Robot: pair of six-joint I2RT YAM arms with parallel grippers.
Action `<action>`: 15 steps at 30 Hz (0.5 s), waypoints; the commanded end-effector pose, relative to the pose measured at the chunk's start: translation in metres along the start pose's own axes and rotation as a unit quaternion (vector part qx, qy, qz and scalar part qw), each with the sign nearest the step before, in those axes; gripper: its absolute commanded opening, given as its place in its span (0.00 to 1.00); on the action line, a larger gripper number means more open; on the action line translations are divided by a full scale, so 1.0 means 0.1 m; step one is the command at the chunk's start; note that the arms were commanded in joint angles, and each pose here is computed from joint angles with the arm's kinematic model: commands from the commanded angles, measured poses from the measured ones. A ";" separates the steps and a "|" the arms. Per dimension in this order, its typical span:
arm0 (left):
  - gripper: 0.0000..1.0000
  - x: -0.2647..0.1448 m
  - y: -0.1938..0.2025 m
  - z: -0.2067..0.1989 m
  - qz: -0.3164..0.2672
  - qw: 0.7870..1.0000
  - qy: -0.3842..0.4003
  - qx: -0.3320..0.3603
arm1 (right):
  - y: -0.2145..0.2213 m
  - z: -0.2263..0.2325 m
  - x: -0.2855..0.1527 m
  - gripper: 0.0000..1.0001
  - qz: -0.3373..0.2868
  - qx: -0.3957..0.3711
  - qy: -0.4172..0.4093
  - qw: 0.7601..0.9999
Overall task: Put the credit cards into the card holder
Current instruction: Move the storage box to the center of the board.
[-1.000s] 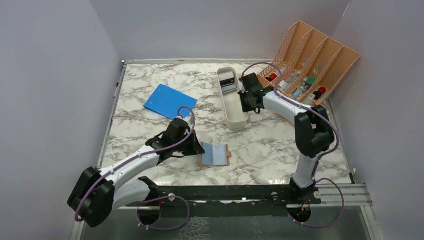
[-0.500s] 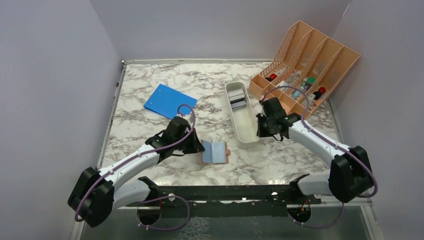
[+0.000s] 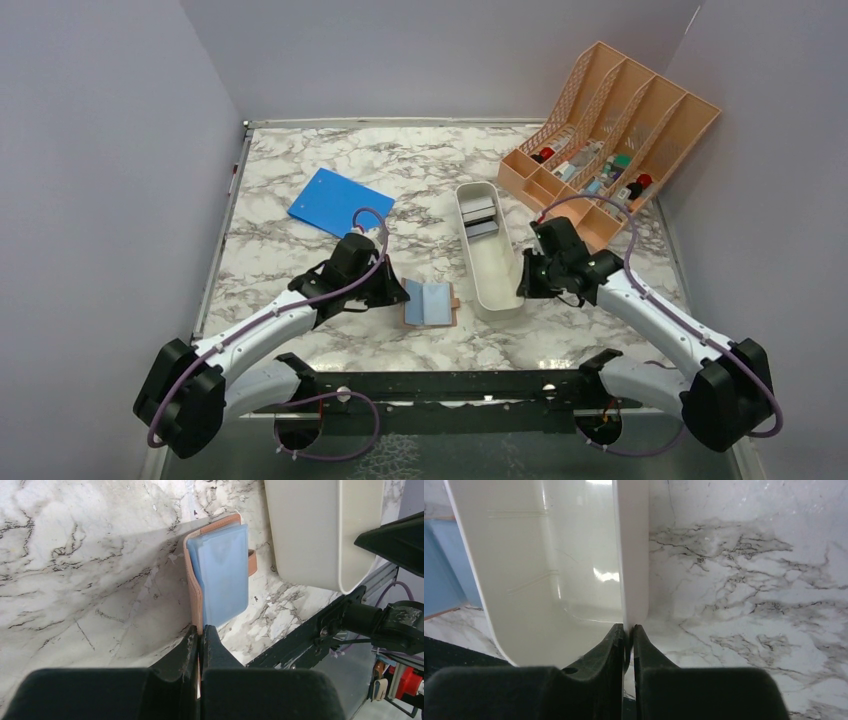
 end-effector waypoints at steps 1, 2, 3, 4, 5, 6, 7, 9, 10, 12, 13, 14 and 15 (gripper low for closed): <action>0.00 -0.05 -0.02 -0.04 -0.009 1.000 0.015 -0.003 | 0.07 0.06 -0.12 0.16 0.004 0.025 -0.026 0.999; 0.00 -0.06 -0.02 -0.05 -0.010 1.000 0.017 -0.003 | 0.03 0.07 -0.17 0.16 -0.012 0.025 -0.029 0.999; 0.00 -0.06 -0.03 -0.05 -0.012 1.000 0.017 -0.003 | -0.01 0.09 -0.21 0.17 -0.030 0.027 -0.033 0.999; 0.00 -0.06 -0.03 -0.05 -0.012 1.000 0.018 -0.003 | -0.05 0.10 -0.26 0.21 -0.050 0.028 -0.040 0.998; 0.00 -0.06 -0.03 -0.05 -0.011 1.000 0.017 -0.003 | -0.09 0.12 -0.29 0.27 -0.070 0.029 -0.046 0.996; 0.00 -0.06 -0.02 -0.05 -0.010 1.000 0.018 -0.004 | -0.13 0.14 -0.31 0.31 -0.092 0.034 -0.057 0.994; 0.00 -0.06 -0.02 -0.06 -0.009 1.000 0.020 -0.004 | -0.18 0.16 -0.33 0.34 -0.108 0.034 -0.064 0.992; 0.00 -0.05 -0.02 -0.06 -0.008 1.000 0.024 -0.005 | -0.27 0.21 -0.37 0.38 -0.140 0.027 -0.083 0.986; 0.00 -0.05 -0.02 -0.06 -0.008 1.000 0.026 -0.005 | -0.32 0.23 -0.37 0.40 -0.155 0.021 -0.091 0.983; 0.00 -0.04 -0.02 -0.07 -0.006 1.000 0.030 -0.005 | -0.43 0.29 -0.38 0.41 -0.181 -0.002 -0.109 0.977; 0.00 -0.05 -0.02 -0.07 -0.007 0.999 0.032 -0.005 | -0.49 0.31 -0.37 0.41 -0.195 -0.022 -0.114 0.974; 0.00 -0.05 -0.03 -0.08 -0.007 0.999 0.033 -0.004 | -0.55 0.31 -0.35 0.41 -0.205 -0.034 -0.108 0.972; 0.00 -0.06 -0.03 -0.08 -0.008 0.999 0.034 -0.005 | -0.63 0.33 -0.34 0.44 -0.215 -0.047 -0.103 0.970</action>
Point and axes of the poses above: each gripper's point midway between its finger pads, its own x axis out along the fingers, its own z axis along the line the jaws close on, y = z × x, the point moved 9 cm from there along -x, back along the fingers, and after that the axes turned 1 degree about x, right-handed, at the moved point
